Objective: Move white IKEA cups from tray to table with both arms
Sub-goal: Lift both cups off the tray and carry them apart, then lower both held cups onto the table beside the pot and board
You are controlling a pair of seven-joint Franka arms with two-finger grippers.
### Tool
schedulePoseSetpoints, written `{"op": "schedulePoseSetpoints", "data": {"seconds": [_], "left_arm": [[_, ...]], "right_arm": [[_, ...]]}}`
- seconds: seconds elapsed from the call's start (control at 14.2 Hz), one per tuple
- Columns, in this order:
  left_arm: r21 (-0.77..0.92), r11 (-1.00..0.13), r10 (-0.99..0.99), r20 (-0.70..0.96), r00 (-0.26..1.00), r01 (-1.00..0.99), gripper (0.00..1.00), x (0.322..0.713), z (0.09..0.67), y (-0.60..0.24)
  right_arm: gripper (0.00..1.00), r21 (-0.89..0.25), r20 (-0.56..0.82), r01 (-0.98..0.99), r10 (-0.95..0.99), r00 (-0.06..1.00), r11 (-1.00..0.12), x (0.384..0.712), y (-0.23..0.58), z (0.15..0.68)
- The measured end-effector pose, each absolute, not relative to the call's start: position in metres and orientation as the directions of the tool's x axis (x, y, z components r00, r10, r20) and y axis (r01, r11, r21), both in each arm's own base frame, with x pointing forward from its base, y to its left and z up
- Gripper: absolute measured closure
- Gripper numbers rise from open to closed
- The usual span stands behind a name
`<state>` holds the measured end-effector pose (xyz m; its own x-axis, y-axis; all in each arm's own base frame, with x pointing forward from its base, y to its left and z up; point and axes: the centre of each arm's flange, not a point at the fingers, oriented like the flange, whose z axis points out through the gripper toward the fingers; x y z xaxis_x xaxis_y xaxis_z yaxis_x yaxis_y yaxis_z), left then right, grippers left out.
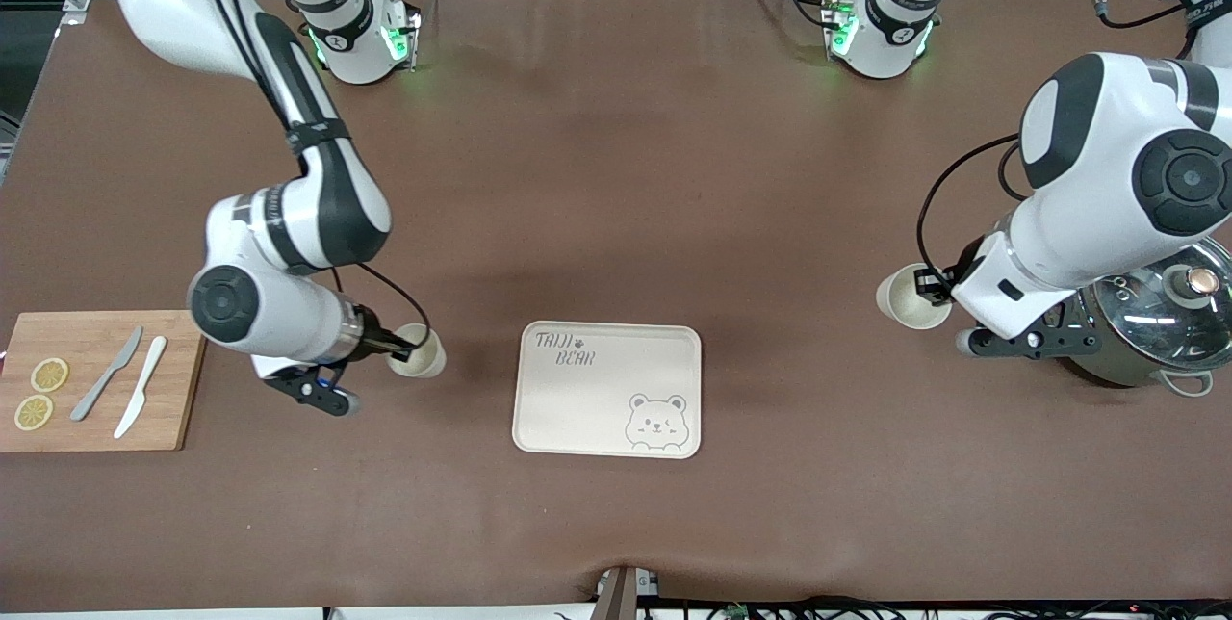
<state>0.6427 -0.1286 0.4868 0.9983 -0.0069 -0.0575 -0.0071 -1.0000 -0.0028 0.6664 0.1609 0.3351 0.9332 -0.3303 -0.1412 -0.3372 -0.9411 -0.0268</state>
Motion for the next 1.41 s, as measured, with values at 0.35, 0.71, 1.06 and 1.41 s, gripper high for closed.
{"op": "schedulePoseSetpoints", "data": {"seconds": [0.35, 0.71, 1.06, 1.41], "left_arm": [[0.068, -0.998, 0.013, 0.016, 1.000, 0.012, 0.96, 0.618, 0.458, -0.072], [0.098, -0.994, 0.059, 0.124, 0.991, 0.047, 0.96, 0.603, 0.409, -0.063], [0.109, -0.992, 0.091, 0.198, 0.976, 0.070, 0.96, 0.589, 0.364, -0.056], [0.106, -0.992, 0.095, 0.197, 0.976, 0.075, 0.96, 0.589, 0.318, -0.057]], "right_arm": [[0.97, -0.020, -0.162, -0.230, -0.224, 0.961, -0.973, 0.646, 0.096, 0.331], [0.97, -0.013, -0.167, -0.182, -0.178, 0.970, -0.983, 0.637, 0.060, 0.328], [0.97, -0.024, -0.154, -0.152, -0.147, 0.977, -0.988, 0.629, 0.038, 0.318], [0.97, -0.035, -0.149, -0.080, -0.074, 0.986, -0.996, 0.616, -0.004, 0.306]]}}
